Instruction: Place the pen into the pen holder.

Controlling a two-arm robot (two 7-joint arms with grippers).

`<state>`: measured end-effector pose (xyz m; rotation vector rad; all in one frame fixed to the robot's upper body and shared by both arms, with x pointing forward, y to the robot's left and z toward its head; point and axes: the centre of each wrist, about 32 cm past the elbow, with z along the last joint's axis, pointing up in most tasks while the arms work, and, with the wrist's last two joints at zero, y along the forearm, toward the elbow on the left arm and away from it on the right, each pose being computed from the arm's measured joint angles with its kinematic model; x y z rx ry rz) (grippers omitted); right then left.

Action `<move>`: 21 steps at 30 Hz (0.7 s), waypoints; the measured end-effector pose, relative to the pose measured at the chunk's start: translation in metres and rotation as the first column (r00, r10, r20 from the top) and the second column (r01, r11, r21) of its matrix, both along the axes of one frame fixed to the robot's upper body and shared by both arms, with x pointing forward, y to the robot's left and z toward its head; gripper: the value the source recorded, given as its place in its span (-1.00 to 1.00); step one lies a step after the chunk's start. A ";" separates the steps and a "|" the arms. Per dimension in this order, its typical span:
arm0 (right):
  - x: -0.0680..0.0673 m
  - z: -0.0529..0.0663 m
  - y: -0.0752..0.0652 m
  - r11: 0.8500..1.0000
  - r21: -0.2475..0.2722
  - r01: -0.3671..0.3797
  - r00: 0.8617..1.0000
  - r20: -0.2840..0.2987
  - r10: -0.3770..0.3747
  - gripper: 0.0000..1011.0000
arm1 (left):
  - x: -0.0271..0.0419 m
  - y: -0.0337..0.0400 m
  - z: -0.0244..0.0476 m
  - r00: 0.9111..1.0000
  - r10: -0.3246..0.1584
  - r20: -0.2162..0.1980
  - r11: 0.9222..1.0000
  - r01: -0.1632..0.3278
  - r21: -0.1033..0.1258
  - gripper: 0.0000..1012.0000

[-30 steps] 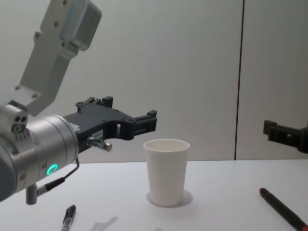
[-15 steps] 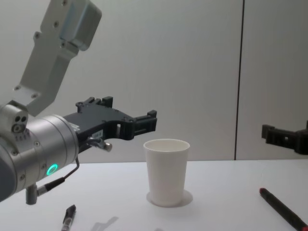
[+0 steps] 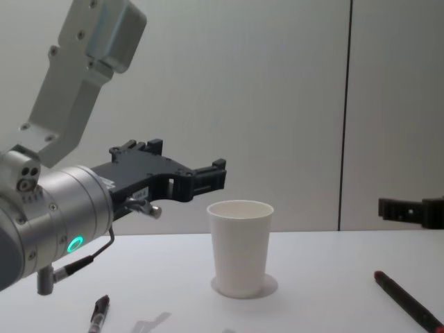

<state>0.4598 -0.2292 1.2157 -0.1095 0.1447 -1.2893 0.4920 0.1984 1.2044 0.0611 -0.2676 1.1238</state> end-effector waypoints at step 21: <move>0.044 0.021 -0.011 0.998 -0.052 0.029 0.978 -0.205 -0.039 0.98 | 0.0000 0.0000 0.0000 1.000 0.000 0.000 1.000 0.000 0.000 0.98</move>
